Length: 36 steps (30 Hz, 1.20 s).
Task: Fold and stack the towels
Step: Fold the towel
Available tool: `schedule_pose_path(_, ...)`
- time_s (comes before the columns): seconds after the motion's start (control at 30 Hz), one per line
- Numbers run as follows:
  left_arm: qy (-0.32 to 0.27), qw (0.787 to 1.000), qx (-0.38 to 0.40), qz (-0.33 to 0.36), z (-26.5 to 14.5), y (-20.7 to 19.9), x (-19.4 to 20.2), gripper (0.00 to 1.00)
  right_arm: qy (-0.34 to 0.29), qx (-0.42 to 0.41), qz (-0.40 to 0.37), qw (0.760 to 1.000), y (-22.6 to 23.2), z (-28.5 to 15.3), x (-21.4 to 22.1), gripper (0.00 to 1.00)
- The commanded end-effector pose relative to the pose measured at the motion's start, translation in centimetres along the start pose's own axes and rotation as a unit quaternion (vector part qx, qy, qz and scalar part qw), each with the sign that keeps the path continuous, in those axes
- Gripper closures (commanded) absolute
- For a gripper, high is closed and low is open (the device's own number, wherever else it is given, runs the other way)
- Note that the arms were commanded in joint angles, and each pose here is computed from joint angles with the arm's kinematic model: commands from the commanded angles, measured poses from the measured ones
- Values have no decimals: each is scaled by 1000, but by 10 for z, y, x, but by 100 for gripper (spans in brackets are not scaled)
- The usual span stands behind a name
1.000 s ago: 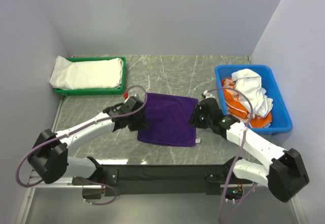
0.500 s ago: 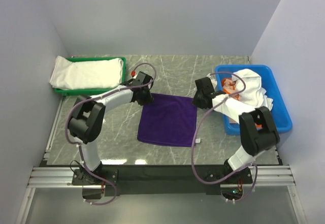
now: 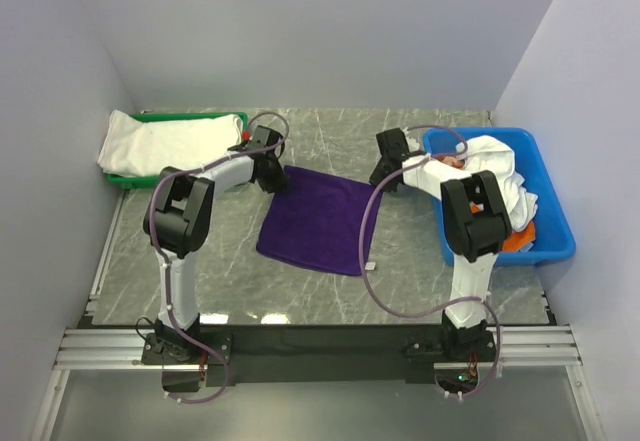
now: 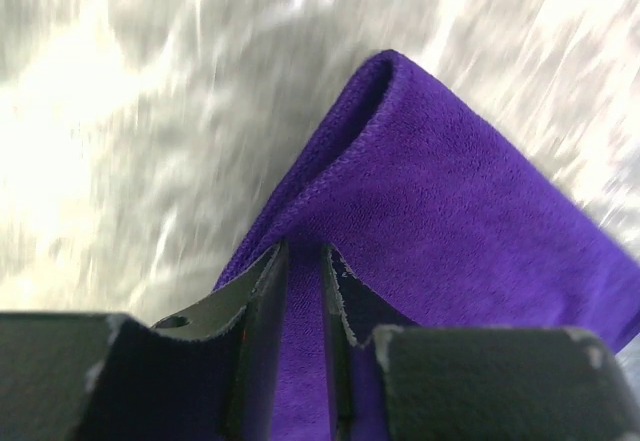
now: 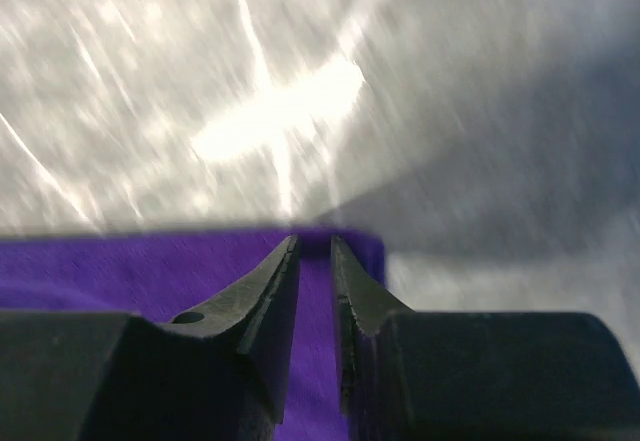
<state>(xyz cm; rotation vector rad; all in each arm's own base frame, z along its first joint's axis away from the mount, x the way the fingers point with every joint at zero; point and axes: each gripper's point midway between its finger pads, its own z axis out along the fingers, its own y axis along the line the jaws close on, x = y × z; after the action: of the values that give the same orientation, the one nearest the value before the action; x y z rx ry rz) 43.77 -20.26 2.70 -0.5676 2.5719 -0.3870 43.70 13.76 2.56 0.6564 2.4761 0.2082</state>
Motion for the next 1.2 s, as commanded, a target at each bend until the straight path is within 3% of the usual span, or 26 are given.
schedule_pose_path(0.0,6,1000,-16,-8,16,8,-14,73,-8,8,9,1000,7,12,-25,73)
schedule_pose_path(0.27,20,1000,13,-15,21,-13,-25,66,-9,-2,2,1000,37,40,-72,72)
schedule_pose_path(0.47,-9,1000,28,-4,-18,-20,-39,56,-44,-31,-52,997,42,-7,-88,70)
schedule_pose_path(0.57,-31,999,41,3,-48,-25,-48,48,-38,-32,-72,996,34,-30,-70,69)
schedule_pose_path(0.67,-52,997,61,18,-84,-30,-54,32,-23,-28,-85,996,30,-42,-43,69)
schedule_pose_path(0.8,-118,990,53,48,-137,-20,-72,3,6,-23,-86,996,23,-37,-3,70)
schedule_pose_path(0.9,-156,985,28,71,-165,-1,-77,1,30,-19,-81,996,21,-27,19,71)
schedule_pose_path(1.03,-200,975,8,92,-191,22,-77,1,48,-19,-70,996,20,-14,32,87)
schedule_pose_path(1.17,-209,972,-6,104,-195,48,-60,1,54,5,-77,996,16,4,29,87)
